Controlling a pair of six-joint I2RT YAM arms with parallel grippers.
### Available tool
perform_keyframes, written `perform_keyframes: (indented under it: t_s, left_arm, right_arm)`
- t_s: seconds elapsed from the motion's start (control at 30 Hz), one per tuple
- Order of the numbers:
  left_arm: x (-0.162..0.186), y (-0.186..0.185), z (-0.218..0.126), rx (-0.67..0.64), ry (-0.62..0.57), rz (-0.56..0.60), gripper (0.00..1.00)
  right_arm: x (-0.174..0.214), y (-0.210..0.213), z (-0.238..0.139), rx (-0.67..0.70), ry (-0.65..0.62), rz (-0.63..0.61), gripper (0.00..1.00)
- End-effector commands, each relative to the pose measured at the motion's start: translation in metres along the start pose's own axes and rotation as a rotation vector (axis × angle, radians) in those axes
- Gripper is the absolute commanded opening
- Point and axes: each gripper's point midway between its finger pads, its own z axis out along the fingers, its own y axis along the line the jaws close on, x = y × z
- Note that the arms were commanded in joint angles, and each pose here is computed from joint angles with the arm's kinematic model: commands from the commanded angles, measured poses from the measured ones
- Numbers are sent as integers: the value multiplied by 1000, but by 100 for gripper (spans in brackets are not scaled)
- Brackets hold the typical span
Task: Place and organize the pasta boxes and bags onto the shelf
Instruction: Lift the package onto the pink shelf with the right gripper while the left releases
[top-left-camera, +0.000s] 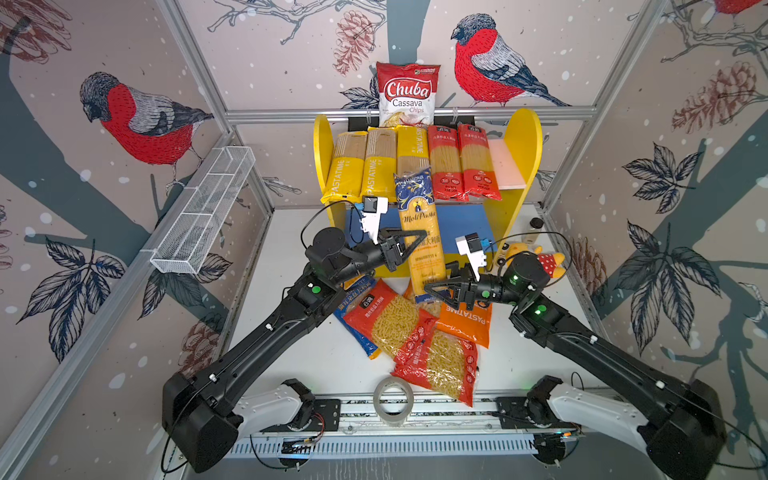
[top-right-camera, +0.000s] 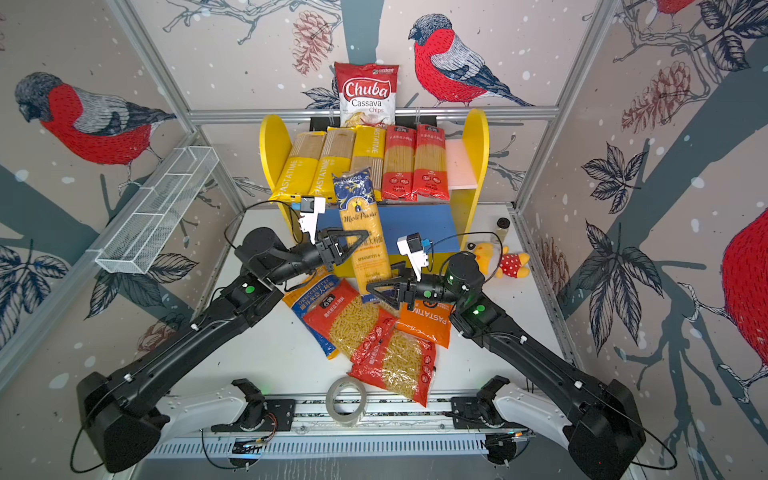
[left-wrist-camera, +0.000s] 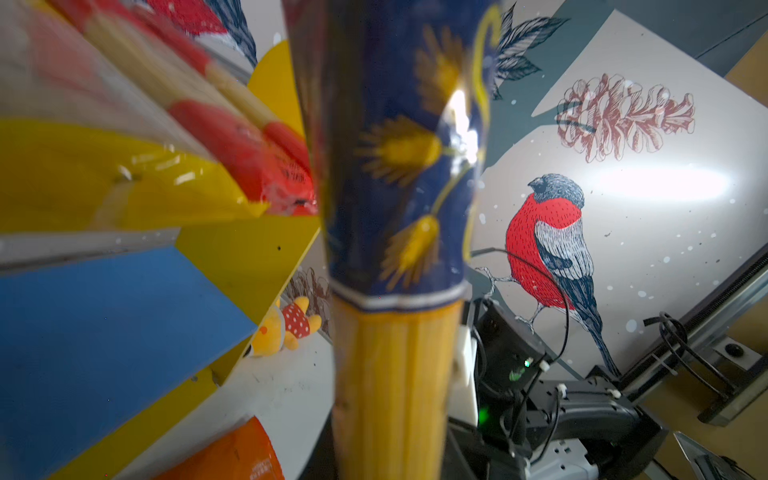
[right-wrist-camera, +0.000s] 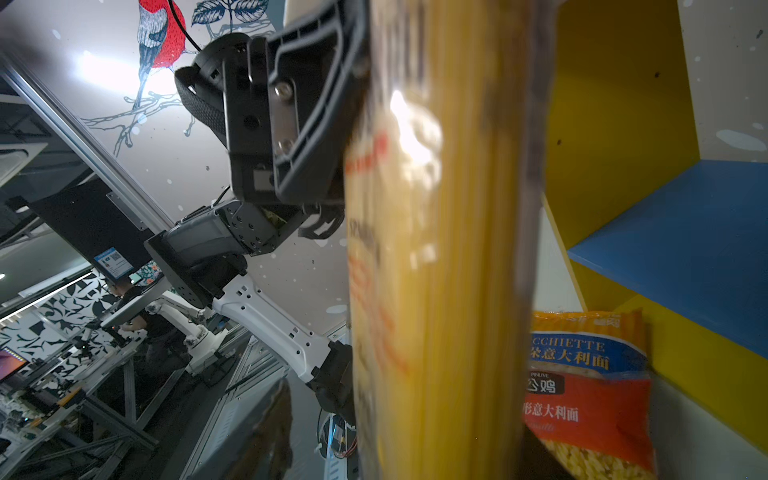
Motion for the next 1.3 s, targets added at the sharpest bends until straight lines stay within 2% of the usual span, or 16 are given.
perform_keyframes:
  t_s: [0.0, 0.13, 0.23, 0.37, 0.53, 0.8, 0.87, 1.07, 1.27]
  left_arm:
    - [-43, -23, -1, 41, -141, 109, 10]
    - [-58, -28, 5, 62, -180, 98, 9]
    - [-63, -30, 10, 91, -203, 71, 9]
    - [-67, -30, 12, 111, -232, 52, 9]
    - [-71, -29, 10, 124, -272, 25, 9]
    - [-66, -28, 21, 162, -285, -33, 10]
    - [-65, -28, 24, 162, -280, -34, 10]
    - [-62, -30, 28, 168, -262, -39, 14]
    - [-60, -31, 29, 163, -250, -38, 27]
  right_arm:
    - [-10, -1, -8, 19, -86, 22, 73]
    - [-18, -6, -19, 49, -198, 94, 73]
    - [-37, -9, -35, 72, -366, 143, 73]
    - [-58, 4, -51, 4, -522, 172, 72]
    - [-69, 14, -54, -34, -589, 149, 69]
    - [-66, 11, -41, -47, -580, 156, 65]
    - [-68, 11, -43, -52, -595, 156, 60]
    - [-74, 10, -48, -36, -634, 158, 36]
    - [-80, 11, -51, -32, -656, 153, 22]
